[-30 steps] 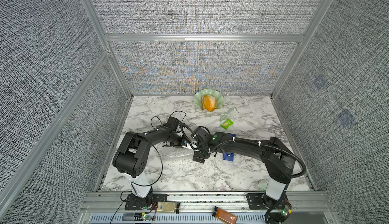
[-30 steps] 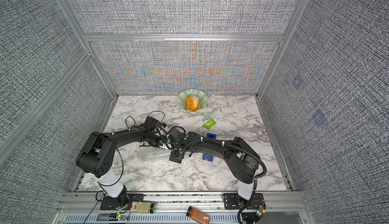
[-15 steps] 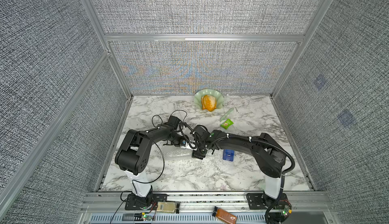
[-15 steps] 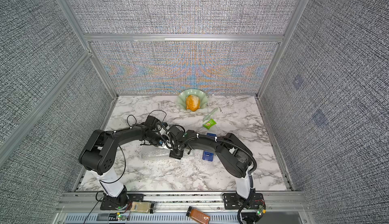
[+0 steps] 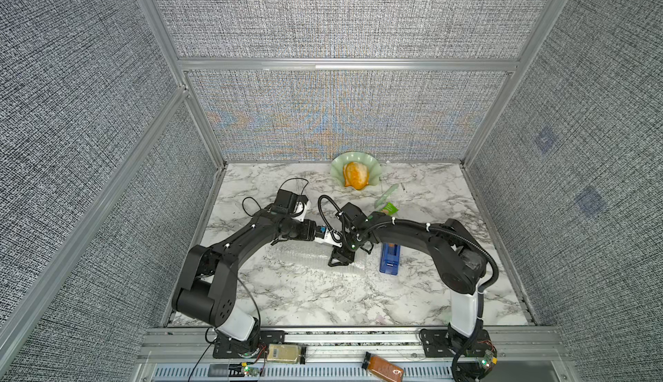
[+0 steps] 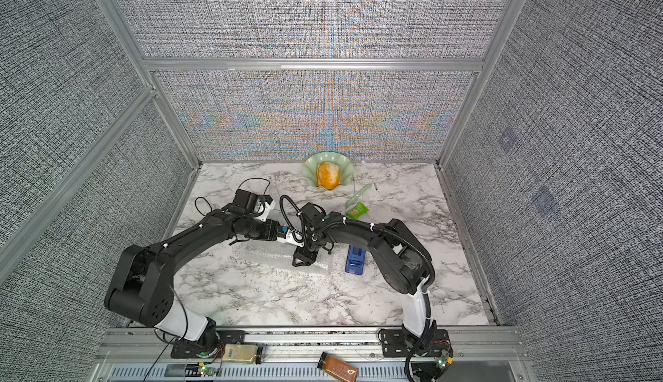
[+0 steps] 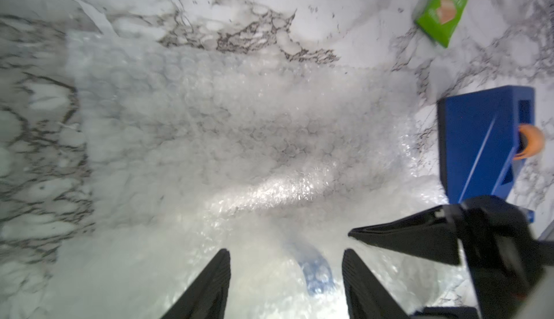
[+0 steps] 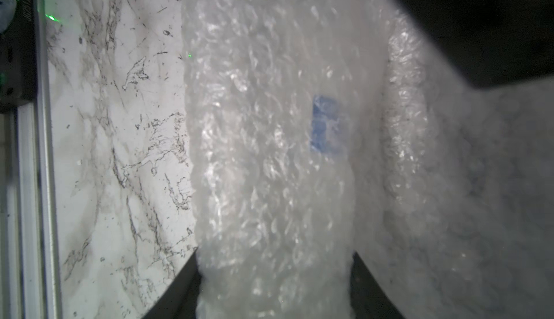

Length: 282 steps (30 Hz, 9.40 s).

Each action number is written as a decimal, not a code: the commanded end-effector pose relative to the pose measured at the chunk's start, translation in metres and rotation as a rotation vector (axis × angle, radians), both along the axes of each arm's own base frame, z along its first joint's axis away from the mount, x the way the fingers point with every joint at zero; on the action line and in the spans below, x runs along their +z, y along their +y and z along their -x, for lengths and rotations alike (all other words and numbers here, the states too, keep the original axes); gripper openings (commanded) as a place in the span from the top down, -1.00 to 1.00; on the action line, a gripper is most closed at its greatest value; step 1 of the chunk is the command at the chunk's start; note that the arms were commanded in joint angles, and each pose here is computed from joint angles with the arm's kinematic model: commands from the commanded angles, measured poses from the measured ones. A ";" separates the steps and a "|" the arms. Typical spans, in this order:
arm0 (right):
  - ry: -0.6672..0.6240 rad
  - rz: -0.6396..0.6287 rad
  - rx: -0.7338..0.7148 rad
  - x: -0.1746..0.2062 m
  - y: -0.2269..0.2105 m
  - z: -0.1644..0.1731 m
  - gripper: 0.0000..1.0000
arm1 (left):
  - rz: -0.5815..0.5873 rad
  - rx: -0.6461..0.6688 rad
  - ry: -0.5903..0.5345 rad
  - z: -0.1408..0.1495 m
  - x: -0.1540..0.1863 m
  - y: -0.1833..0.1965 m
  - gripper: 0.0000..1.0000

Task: Wrap wine bottles in bubble wrap
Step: Wrap the wine bottle in bubble wrap.

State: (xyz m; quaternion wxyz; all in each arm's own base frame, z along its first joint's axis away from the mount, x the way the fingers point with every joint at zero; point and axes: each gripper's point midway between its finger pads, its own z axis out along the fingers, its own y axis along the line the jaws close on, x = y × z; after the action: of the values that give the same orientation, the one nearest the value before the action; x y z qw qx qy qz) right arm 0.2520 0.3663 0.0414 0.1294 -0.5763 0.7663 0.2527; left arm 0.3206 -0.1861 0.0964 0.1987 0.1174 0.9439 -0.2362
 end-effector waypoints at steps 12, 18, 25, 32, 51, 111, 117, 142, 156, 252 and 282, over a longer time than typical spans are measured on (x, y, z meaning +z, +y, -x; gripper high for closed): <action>0.438 0.058 -0.128 -0.011 -0.033 0.022 0.04 | -0.027 -0.535 -0.685 0.045 0.083 -0.010 -0.22; 0.517 0.117 -0.112 -0.013 -0.043 0.024 0.04 | -0.249 -1.003 -1.143 0.085 0.064 -0.016 -0.45; 0.563 0.120 -0.089 -0.008 -0.041 0.018 0.04 | -0.434 -1.248 -1.291 0.081 0.026 -0.030 -0.51; 0.547 0.149 -0.084 -0.008 -0.040 0.005 0.04 | -0.475 -1.421 -1.221 0.092 -0.009 -0.035 -0.55; 0.539 0.142 -0.068 -0.007 -0.039 0.004 0.04 | -0.595 -1.406 -1.194 0.064 -0.049 -0.045 -0.38; -0.414 -0.138 -0.614 0.106 -0.146 0.018 -0.51 | -0.284 -1.340 -0.236 0.121 -0.068 -0.072 -0.12; -0.219 -0.048 -0.461 0.059 -0.108 0.044 -0.59 | -0.344 -1.327 -0.281 0.120 -0.064 -0.060 -0.05; 0.063 0.009 -0.433 0.004 -0.092 0.064 0.05 | -0.440 -1.073 -0.557 0.097 -0.007 -0.046 -0.61; 0.161 -0.053 -0.527 0.009 -0.061 0.085 0.07 | -0.400 -0.043 -0.526 0.029 0.097 0.015 -0.52; 0.129 0.261 -0.168 -0.017 -0.039 0.057 0.01 | 0.084 0.376 0.155 0.027 0.014 0.110 0.58; 0.646 -0.274 -0.657 0.018 0.027 0.035 0.09 | 0.677 0.375 0.185 0.079 0.002 -0.036 -0.33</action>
State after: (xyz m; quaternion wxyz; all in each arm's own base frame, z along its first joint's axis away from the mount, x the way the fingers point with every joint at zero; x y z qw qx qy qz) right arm 0.2103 0.3813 0.0453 0.0241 -0.1962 0.8837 0.4242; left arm 0.2263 -0.2178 0.0804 0.1503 -0.1355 0.8572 -0.4735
